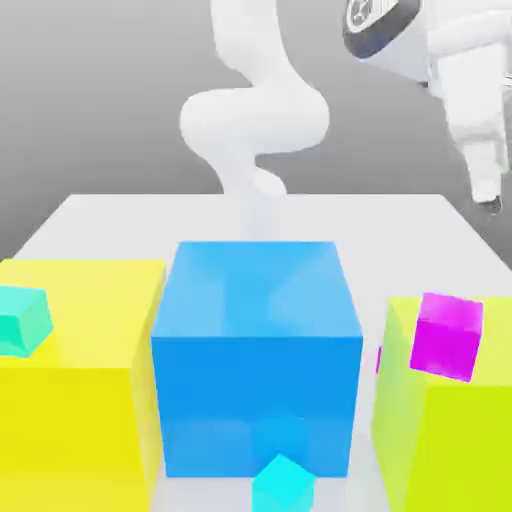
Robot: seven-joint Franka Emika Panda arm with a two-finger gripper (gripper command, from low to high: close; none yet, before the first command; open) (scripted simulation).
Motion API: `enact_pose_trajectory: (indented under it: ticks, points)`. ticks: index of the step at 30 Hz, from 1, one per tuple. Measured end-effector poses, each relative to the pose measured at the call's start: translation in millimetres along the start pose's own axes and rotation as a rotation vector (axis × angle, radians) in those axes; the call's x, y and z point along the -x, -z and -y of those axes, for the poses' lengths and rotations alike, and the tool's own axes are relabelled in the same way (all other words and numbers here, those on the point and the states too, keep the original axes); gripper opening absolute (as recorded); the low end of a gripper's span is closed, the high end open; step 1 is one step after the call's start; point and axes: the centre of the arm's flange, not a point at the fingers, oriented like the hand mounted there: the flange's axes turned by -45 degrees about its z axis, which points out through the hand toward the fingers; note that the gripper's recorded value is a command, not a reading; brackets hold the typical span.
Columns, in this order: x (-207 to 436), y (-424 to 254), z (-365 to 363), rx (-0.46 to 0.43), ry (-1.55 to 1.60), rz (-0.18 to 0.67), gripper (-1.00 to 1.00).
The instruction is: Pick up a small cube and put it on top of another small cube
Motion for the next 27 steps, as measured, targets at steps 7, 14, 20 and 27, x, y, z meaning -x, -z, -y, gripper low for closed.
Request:
enact_pose_trajectory:
  ticks: [7,14,20,27]
  points:
    - [-9,-66,140,-0.200,0.610,-0.047,0.00]
    - [31,-106,161,-0.375,0.780,-0.021,0.00]
    - [67,-125,160,-0.491,0.822,-0.016,0.00]
    - [78,-166,186,-0.509,0.870,-0.028,0.00]
